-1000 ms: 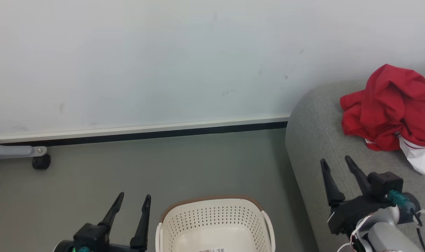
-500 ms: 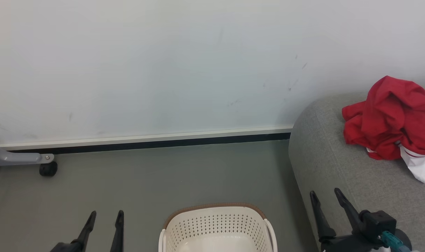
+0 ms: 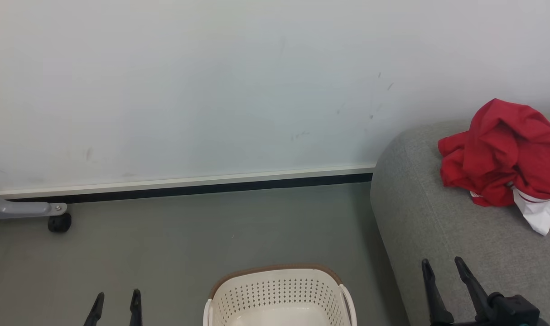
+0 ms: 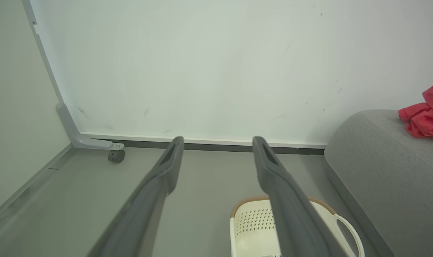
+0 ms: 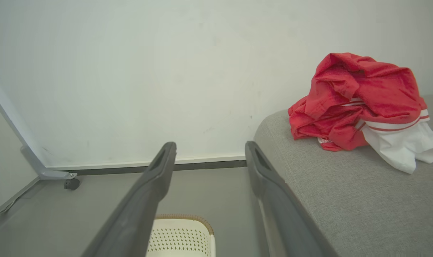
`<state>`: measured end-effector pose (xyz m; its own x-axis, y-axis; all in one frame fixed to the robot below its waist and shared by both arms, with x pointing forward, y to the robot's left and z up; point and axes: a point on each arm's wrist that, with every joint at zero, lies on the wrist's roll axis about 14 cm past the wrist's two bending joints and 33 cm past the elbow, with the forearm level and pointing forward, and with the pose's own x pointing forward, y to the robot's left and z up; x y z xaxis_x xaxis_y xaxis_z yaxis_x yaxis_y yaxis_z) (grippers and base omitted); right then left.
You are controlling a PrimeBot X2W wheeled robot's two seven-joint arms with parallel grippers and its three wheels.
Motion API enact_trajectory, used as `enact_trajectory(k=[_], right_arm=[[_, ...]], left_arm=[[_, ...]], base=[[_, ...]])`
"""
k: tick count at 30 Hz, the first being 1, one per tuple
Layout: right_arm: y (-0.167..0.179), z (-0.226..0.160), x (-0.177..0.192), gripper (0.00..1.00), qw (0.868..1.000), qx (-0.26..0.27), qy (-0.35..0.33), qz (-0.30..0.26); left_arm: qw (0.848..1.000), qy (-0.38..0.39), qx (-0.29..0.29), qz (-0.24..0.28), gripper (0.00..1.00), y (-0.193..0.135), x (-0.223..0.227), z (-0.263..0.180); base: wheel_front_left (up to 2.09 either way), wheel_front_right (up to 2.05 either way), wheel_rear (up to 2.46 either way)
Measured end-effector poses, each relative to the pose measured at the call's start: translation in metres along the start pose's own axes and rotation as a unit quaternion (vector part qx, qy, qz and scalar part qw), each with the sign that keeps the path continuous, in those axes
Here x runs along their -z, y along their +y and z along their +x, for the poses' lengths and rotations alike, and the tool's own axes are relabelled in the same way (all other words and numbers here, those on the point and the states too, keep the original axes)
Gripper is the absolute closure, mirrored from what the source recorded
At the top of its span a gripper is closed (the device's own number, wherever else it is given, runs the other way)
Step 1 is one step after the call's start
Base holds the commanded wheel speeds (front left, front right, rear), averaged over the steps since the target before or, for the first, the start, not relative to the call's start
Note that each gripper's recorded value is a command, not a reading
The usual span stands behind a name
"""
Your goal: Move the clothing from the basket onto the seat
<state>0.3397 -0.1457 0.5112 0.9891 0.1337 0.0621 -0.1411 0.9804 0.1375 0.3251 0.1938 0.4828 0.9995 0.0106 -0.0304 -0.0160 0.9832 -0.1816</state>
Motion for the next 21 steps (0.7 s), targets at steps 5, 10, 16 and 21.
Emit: enact_trajectory(k=[5, 10, 16, 21], right_arm=[[-0.009, -0.005, -0.003, 0.0, 1.0, 0.02, -0.008, -0.001], [-0.013, -0.006, -0.009, 0.0, 0.999, 0.029, -0.019, -0.008], [-0.014, -0.006, -0.014, 0.0, 0.999, 0.035, -0.028, -0.007], [-0.014, -0.006, -0.016, 0.0, 0.999, 0.037, -0.033, -0.012]], left_arm=[[1.0, 0.004, -0.002, 0.005, 0.0, 0.001, 0.003, -0.004], [1.0, -0.001, 0.004, 0.016, 0.0, -0.003, 0.001, -0.004], [1.0, -0.006, 0.006, 0.015, 0.0, -0.005, -0.002, -0.004], [1.0, -0.01, 0.006, 0.018, 0.0, -0.005, -0.004, -0.004]], base=[[0.0, 0.0, 0.0], [0.0, 0.0, 0.0], [0.0, 0.0, 0.0], [0.0, 0.0, 0.0]])
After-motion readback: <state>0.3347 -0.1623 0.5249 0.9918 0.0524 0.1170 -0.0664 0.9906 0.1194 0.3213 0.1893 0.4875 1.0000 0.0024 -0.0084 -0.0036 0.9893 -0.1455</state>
